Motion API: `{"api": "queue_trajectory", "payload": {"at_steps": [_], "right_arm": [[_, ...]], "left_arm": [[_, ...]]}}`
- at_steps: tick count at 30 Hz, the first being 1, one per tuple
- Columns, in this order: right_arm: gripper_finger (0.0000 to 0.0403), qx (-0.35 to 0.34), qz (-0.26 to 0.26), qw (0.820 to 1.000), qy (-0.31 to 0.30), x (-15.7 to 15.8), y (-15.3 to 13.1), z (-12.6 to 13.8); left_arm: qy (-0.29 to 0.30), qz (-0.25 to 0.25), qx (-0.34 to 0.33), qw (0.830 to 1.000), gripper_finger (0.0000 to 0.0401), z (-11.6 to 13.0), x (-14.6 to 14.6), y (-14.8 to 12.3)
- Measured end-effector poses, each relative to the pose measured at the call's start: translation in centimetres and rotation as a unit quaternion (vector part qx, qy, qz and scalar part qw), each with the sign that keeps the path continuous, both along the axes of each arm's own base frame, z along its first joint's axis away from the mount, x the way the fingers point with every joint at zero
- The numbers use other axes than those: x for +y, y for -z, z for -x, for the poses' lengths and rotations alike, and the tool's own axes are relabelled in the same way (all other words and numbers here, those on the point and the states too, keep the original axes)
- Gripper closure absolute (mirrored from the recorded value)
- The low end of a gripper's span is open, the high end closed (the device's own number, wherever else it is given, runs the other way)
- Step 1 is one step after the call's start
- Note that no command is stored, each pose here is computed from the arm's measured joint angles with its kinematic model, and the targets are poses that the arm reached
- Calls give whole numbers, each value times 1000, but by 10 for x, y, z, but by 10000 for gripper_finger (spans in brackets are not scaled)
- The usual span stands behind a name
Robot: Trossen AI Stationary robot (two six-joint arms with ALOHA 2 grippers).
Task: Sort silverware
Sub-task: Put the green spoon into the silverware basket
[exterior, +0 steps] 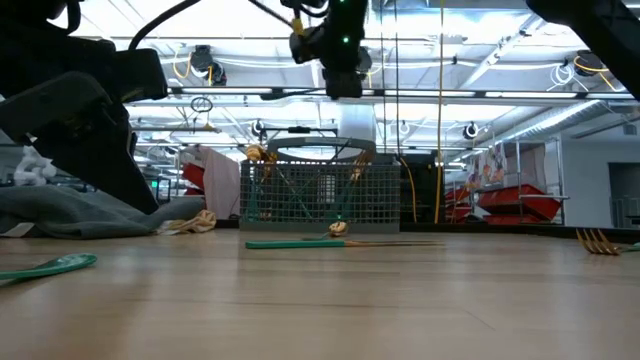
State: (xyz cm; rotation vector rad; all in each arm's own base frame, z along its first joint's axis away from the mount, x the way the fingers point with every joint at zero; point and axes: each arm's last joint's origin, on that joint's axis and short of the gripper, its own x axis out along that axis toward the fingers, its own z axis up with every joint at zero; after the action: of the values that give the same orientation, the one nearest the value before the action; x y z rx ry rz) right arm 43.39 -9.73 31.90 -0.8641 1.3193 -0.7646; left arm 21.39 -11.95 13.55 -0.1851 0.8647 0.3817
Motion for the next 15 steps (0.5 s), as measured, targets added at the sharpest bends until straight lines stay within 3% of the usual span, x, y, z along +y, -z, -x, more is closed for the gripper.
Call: {"api": "queue_trajectory", "payload": {"at_steps": [4,7,10,15], "right_arm": [[403,73,126,989,7,-29,-13,-11],[403,115,184,976,22,-49,-25,-21],[403,143,192,971,-8,-62,-26,-28],[403,257,173,949,-57,-70,3,-36]], "left_arm": [[-2,-3,-2,1000,343,0,0,0],[-6,-10,-7,1000,343,0,1,0],[-8,-16,-8,1000,343,0,1,0],[-15,-28,-15,999,343,0,2,-1]]}}
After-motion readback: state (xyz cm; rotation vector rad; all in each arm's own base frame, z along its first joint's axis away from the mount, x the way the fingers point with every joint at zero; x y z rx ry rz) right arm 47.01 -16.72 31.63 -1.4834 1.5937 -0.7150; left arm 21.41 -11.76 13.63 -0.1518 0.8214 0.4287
